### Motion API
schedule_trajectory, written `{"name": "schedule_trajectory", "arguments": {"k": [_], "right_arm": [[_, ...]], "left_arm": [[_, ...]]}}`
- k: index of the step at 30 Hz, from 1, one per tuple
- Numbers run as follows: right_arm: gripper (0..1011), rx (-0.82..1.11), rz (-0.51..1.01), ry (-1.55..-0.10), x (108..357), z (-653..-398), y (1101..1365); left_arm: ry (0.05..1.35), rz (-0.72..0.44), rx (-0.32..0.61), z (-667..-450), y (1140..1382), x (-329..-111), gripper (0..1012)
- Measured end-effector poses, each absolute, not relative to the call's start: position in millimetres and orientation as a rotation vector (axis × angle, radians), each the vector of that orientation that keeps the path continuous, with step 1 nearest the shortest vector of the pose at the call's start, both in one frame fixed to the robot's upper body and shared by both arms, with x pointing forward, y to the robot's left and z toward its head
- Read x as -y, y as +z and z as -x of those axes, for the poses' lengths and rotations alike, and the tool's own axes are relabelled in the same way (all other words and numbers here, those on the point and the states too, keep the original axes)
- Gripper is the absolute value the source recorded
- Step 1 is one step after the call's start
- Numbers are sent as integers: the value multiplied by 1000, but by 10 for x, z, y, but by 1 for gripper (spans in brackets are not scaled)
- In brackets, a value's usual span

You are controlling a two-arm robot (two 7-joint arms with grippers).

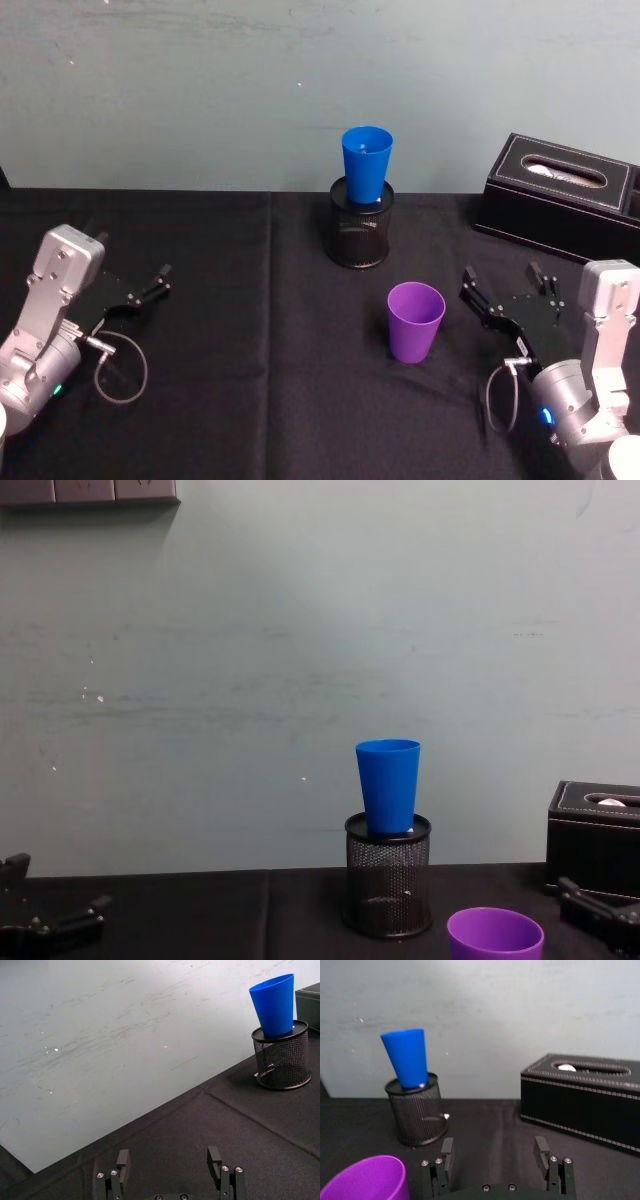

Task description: Pick up one cup with a gripper and tap it against the other cup.

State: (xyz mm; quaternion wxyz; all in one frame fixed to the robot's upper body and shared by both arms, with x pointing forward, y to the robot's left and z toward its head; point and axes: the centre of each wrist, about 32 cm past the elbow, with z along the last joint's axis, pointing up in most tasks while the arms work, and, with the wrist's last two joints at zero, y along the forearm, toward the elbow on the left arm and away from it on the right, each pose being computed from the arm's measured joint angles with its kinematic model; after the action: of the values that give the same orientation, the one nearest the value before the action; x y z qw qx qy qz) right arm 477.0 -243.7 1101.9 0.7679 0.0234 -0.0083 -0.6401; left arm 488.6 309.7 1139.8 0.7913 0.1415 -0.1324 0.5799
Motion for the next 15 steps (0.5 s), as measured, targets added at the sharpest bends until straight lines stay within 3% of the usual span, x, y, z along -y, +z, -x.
{"name": "schedule_trajectory", "arguments": {"k": [15], "right_arm": [[1003, -70, 26, -1420, 2422, -4802, 11060]], "left_arm": [[1248, -304, 285, -4886, 11398, -3097, 1011]]}}
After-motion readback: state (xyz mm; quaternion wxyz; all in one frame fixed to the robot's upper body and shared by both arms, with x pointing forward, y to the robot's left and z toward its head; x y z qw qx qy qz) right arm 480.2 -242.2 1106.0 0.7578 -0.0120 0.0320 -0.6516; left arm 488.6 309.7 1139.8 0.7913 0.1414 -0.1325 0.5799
